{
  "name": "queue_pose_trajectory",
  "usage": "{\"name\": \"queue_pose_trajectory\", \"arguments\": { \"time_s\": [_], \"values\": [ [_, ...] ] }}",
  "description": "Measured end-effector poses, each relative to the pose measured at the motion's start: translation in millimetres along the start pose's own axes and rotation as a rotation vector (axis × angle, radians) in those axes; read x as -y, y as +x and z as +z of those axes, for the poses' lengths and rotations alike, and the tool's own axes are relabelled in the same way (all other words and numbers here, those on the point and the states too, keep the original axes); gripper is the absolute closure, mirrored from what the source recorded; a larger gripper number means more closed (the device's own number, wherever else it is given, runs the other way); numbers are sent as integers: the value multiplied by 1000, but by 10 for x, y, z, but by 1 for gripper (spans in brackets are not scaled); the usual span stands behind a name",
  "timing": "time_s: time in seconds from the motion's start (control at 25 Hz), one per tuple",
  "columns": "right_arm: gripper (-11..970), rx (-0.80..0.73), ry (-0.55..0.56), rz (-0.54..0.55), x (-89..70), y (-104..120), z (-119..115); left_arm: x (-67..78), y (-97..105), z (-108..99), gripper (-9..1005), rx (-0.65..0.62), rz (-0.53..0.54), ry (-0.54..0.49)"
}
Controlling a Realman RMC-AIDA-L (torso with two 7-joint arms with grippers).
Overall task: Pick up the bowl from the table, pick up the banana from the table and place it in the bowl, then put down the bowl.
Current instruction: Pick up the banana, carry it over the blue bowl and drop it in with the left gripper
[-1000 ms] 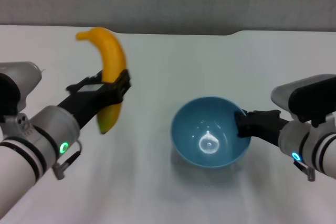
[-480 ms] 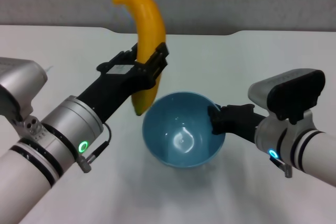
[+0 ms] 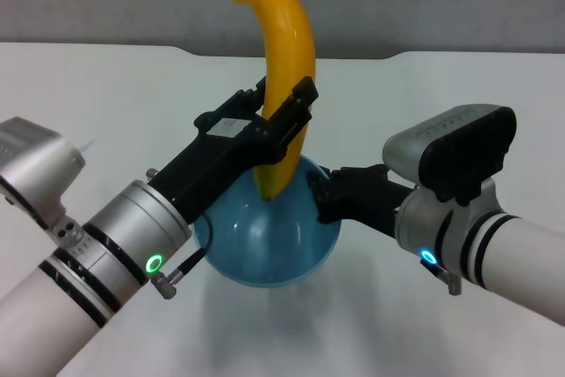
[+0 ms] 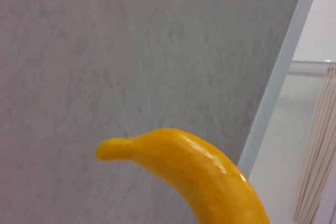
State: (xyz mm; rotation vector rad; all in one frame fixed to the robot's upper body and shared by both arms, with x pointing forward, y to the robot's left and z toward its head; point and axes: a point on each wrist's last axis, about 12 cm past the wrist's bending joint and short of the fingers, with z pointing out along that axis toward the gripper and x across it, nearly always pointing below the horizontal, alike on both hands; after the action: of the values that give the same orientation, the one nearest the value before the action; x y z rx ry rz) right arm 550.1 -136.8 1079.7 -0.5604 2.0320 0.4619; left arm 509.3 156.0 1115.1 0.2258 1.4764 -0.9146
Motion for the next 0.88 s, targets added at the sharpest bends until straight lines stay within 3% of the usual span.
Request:
{"name": "queue_pose_trajectory", "arguments": {
  "time_s": [0.36,0.88],
  "values": [
    [914,21,-20,-2,-70,-59,-32,-229,82,-116,470,34,-52,-41],
    [914,38,-12,4,-48,-96,-63,-274,209,-248,466,29,-58,-18]
  ]
}}
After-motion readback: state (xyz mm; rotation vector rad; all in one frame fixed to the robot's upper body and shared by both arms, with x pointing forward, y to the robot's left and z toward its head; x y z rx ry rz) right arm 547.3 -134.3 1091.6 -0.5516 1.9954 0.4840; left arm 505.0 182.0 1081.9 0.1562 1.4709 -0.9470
